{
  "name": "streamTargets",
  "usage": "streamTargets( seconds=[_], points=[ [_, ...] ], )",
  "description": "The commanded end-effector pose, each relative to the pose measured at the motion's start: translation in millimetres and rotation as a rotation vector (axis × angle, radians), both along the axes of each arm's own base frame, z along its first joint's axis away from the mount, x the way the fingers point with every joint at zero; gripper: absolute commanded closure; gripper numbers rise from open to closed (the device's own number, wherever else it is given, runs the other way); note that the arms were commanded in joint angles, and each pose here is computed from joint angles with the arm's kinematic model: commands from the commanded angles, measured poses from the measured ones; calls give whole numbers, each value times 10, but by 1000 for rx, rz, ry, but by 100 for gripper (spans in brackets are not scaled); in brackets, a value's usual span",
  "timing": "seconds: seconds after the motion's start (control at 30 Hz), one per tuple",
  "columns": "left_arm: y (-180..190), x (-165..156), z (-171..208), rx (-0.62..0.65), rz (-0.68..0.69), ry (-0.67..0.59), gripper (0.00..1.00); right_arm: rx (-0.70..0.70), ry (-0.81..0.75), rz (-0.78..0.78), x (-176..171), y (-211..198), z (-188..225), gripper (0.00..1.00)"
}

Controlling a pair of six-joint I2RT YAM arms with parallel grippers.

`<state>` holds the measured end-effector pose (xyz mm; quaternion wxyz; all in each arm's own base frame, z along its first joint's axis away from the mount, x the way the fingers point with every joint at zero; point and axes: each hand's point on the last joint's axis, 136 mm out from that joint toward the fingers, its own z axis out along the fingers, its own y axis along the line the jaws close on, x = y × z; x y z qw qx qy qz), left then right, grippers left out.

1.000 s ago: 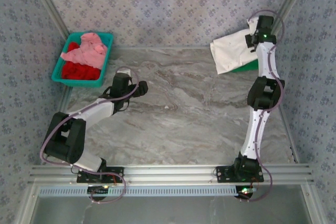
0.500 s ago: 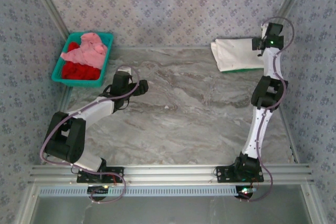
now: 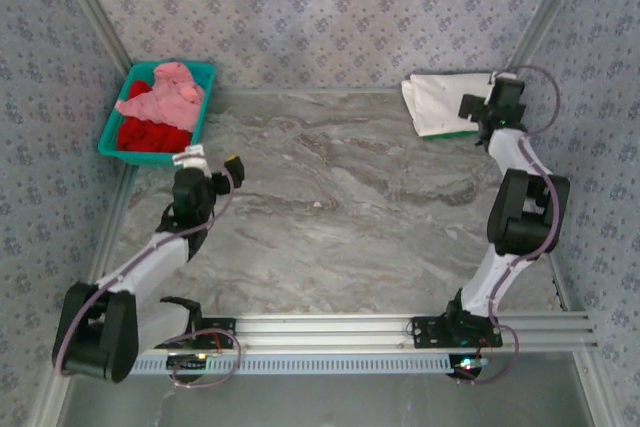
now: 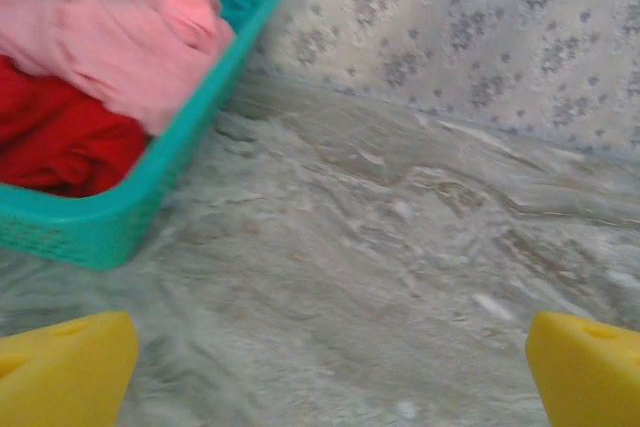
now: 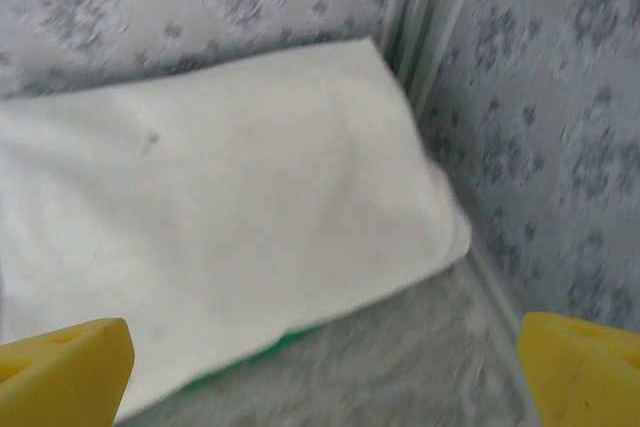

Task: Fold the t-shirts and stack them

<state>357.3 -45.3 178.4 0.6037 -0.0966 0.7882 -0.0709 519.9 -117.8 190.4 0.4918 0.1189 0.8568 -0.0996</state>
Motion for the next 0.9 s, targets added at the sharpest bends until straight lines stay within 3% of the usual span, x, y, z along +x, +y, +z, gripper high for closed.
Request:
streamTargets(
  seconds=[0.0,0.13,0.27,0.33,0.4,0.57,0.67,0.77,0.87],
  points=[
    [367,-93,178,135,157,-100,0,40,-103,-38,-260,261,201,0],
    [619,-212,-10,269,219,-79,0,17,-130,-21,-650,760,-49,0],
    [903,-223,-243,236,268,-29,0,-305,-80,50,-1058,1328,-225,0],
    [1001,-201,-369,193,283,-3,0,-402,-60,95,-1253,1493,-353,0],
    [1033,-161,-462,171,282,3,0,-382,-21,102,-1322,1445,-533,0],
    [909,70,-589,180,191,18,0,-153,-8,-24,-1349,888,-858,0],
    [864,133,-719,183,162,15,0,-197,-65,63,-1283,942,-814,0],
    [557,151,-766,248,16,-21,1,-191,-113,140,-1298,1021,-864,0],
    [350,185,-788,319,-65,-5,0,-101,-153,200,-1372,1011,-926,0]
  ],
)
